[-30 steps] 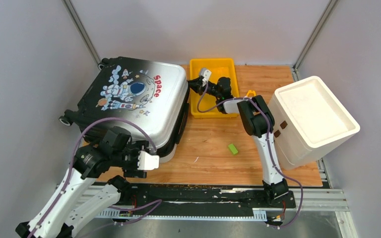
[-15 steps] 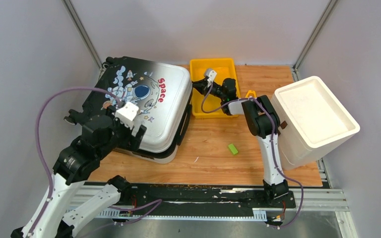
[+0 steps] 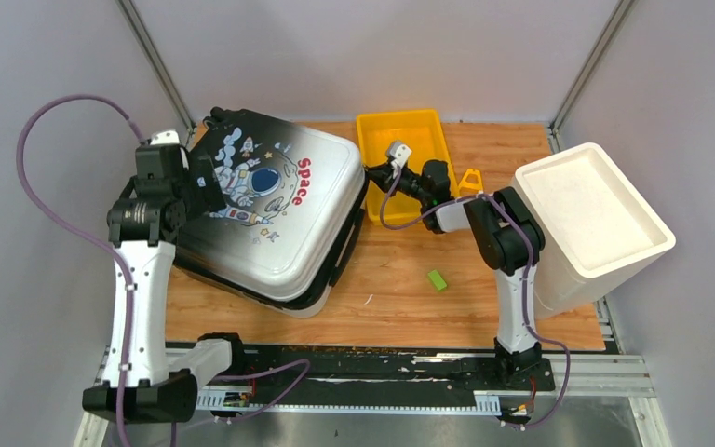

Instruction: Open, take out, and arrange the luggage

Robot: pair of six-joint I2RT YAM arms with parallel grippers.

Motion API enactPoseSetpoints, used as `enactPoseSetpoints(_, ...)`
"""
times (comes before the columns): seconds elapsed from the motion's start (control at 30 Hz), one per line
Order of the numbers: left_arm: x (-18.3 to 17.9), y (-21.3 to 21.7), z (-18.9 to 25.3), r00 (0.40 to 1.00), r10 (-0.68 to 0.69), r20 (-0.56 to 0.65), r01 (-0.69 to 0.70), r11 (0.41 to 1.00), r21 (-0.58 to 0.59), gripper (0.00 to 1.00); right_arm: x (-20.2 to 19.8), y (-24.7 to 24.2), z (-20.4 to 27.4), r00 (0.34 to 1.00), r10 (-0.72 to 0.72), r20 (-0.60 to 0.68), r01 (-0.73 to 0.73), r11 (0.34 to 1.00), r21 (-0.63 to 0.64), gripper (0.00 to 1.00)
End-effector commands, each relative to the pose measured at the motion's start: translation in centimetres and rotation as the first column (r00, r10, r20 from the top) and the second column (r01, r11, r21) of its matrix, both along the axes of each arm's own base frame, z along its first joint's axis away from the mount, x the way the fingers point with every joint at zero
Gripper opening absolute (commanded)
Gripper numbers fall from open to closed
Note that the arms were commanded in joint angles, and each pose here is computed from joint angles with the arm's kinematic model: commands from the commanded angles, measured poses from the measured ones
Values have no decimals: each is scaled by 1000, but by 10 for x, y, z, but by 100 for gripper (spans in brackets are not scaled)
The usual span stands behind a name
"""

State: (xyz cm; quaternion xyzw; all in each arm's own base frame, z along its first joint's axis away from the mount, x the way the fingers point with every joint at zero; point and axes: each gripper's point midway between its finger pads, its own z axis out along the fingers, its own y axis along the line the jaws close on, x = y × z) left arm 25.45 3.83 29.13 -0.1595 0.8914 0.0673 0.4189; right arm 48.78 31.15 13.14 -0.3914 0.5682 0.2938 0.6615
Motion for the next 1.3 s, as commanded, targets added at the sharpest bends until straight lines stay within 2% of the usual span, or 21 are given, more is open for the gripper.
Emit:
enactPoseSetpoints(0.0,14,0,15,999,-36,-14,36,999,0,100,-55,37,122,926,94,365,-141,984,105,0)
enactPoseSetpoints(0.17,32,-8,45,984,-153,95,149,988,47,99,-87,51,120,928,118,354,-169,979,117,0)
enactPoseSetpoints(0.27,39,-28,46,954,-289,79,286,957,47,93,-97,49,120,936,118,333,-172,975,139,0)
enactPoseSetpoints(0.3,39,-47,45,923,-380,62,376,924,65,92,-96,47,120,937,105,333,-161,977,144,0)
enactPoseSetpoints(0.33,39,-53,44,914,-404,44,399,912,90,91,-93,45,121,937,87,339,-143,979,145,0)
enactPoseSetpoints(0.37,36,-76,40,866,-500,12,494,859,130,91,-89,42,122,936,69,345,-126,981,146,0)
enactPoseSetpoints(0.4,35,-79,36,857,-515,-18,511,843,170,91,-84,40,124,936,56,347,-113,983,145,0)
enactPoseSetpoints(0.43,31,-102,35,804,-594,-33,587,783,207,92,-80,37,126,937,48,346,-104,984,146,0)
enactPoseSetpoints(0.47,30,-107,29,789,-612,-58,607,761,230,92,-76,35,129,936,42,351,-101,983,151,0)
enactPoseSetpoints(0.5,28,-125,28,739,-670,-69,662,704,256,93,-73,31,133,934,35,356,-97,983,158,0)
enactPoseSetpoints(0.53,27,-130,25,726,-682,-88,676,684,274,94,-71,28,136,932,32,360,-96,982,162,0)
enactPoseSetpoints(0.57,26,-143,21,690,-715,-112,711,640,291,95,-70,26,140,931,31,364,-98,981,168,0)
enactPoseSetpoints(0.6,27,-143,20,696,-706,-132,704,634,321,96,-70,24,142,930,32,365,-101,980,171,0)
enactPoseSetpoints(0.63,27,-155,16,667,-728,-160,729,594,340,97,-70,22,142,931,34,364,-104,979,174,0)
enactPoseSetpoints(0.67,29,-154,13,674,-715,-185,722,585,368,98,-70,21,143,931,35,363,-106,978,178,0)
enactPoseSetpoints(0.77,30,-179,-2,616,-744,-258,764,484,427,100,-71,20,140,932,40,360,-113,976,184,0)
enactPoseSetpoints(0.83,31,-192,-13,597,-747,-291,779,453,435,100,-72,21,138,932,47,359,-121,975,187,0)
enactPoseSetpoints(1.07,44,-193,-39,634,-667,-391,758,437,484,96,-48,14,141,908,16,418,-99,979,177,0)
enactPoseSetpoints(1.27,19,-179,-72,620,-685,-384,776,460,433,94,-22,21,134,874,0,486,-73,989,131,0)
